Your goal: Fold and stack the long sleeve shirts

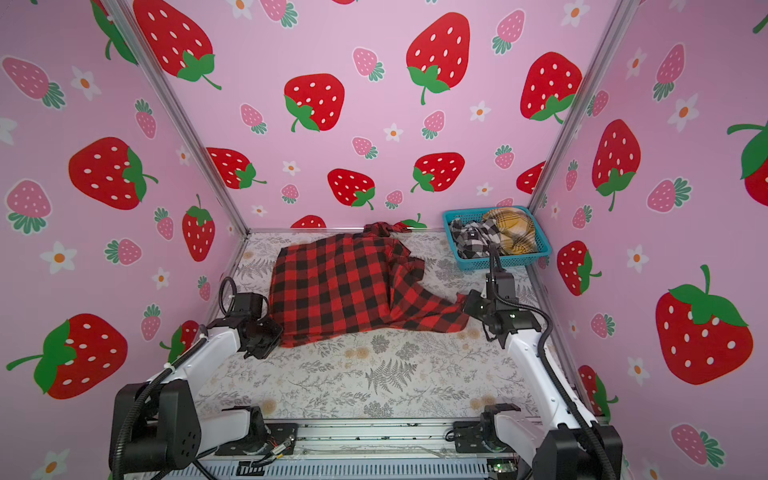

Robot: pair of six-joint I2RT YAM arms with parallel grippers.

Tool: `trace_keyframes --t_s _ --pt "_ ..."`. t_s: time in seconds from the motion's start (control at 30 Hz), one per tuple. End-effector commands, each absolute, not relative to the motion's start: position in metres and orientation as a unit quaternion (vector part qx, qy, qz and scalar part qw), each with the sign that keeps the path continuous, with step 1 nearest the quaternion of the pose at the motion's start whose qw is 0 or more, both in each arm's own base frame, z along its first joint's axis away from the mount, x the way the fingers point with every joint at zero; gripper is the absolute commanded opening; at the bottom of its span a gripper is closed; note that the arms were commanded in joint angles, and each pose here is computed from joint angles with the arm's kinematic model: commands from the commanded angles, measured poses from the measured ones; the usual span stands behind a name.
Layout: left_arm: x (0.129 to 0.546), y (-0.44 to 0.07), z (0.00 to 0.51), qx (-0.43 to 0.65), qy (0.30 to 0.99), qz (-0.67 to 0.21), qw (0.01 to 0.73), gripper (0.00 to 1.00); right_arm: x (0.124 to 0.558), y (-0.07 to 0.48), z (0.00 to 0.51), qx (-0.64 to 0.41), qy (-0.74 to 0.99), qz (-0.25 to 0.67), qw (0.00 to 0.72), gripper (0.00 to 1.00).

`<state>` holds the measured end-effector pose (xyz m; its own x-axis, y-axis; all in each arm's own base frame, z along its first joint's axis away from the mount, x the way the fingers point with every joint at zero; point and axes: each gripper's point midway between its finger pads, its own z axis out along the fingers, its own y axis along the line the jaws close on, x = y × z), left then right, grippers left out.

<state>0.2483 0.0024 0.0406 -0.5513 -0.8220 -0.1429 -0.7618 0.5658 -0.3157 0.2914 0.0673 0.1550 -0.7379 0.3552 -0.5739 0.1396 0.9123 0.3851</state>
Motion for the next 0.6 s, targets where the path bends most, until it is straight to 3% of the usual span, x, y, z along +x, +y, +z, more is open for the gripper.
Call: trace_keyframes --t_s 0.0,0.27,0.57 --pt "0.234 0.004 0.032 -0.445 0.881 -0.100 0.126 0.00 0.272 0.060 0.142 0.138 0.922 0.149 0.329 0.00" --pt "0.255 0.005 0.022 -0.435 0.887 -0.099 0.119 0.00 0.256 0.053 0.094 0.148 0.945 0.115 0.267 0.00" --pt "0.338 0.000 -0.003 -0.434 0.885 -0.120 0.120 0.00 0.296 0.054 0.098 0.165 0.939 0.107 0.281 0.00"
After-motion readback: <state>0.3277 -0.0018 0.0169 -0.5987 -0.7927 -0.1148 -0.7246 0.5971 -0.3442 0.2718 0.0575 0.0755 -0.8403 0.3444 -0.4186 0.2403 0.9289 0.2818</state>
